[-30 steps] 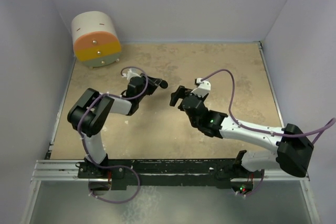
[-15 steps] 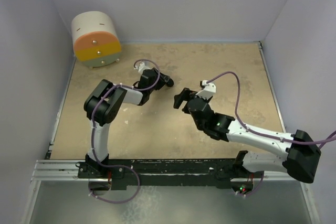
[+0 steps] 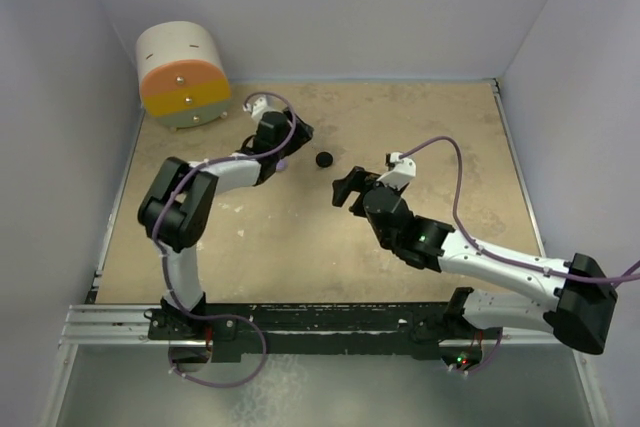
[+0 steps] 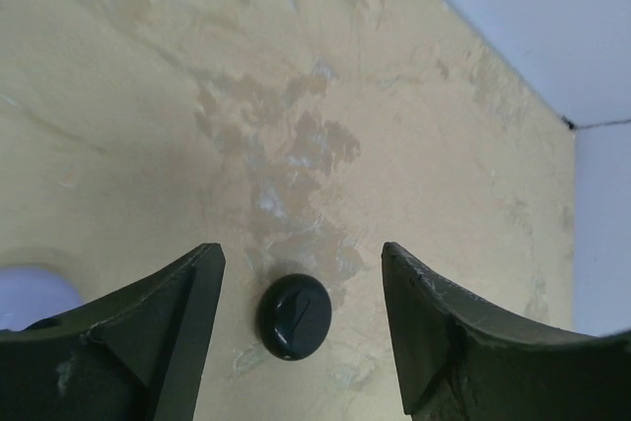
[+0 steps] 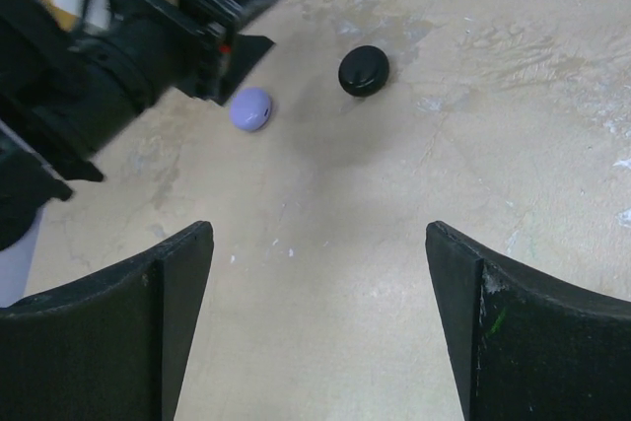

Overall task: Insert the wireless bluetooth earbuds into the charging case
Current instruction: Reset both arms

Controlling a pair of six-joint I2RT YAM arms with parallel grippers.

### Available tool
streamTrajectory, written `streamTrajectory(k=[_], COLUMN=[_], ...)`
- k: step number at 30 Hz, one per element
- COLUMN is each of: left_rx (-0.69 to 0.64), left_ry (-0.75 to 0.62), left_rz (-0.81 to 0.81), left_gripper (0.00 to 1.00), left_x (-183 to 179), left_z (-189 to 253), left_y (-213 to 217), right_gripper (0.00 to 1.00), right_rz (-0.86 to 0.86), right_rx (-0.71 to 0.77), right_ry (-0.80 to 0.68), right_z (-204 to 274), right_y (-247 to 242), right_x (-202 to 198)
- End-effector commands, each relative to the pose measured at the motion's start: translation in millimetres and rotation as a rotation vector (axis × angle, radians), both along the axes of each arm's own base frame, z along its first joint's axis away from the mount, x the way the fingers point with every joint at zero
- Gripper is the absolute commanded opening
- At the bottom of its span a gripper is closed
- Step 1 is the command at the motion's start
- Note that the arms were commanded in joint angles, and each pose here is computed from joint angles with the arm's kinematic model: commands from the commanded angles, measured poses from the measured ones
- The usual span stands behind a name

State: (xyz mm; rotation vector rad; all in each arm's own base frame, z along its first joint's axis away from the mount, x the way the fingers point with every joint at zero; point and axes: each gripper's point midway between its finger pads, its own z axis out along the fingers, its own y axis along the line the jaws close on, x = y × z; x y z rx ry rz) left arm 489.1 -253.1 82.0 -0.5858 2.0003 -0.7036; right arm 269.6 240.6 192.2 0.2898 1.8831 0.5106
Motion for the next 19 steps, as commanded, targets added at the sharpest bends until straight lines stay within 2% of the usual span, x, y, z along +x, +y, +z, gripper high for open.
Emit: streamTrajectory(k=[1,2,11,19], left_rx=[0.061,0.075,0.112,0.164], left_ry=[-0.157,-0.161,-0.17,-0.24], left_rz=[0.097,0.104,0.168,0.175], left_gripper=[0.65,0.65,0.66,0.67], left_x=[4,-4,-92,-130], left_z=[104,110,123,148], left_y=[49,55,110,135], right_gripper=[0.97,1.0,1.0,1.0], right_rz=[-0.011,-0.018,-0.066,-0.084], right_rx=[0.072,0.08,0.1,0.108], right_ry=[-0.026,-0.027,-0.024,-0.039], right_z=[16,18,26,30], right_y=[-2,-3,-16,-27], right_x=[-1,0,3,1])
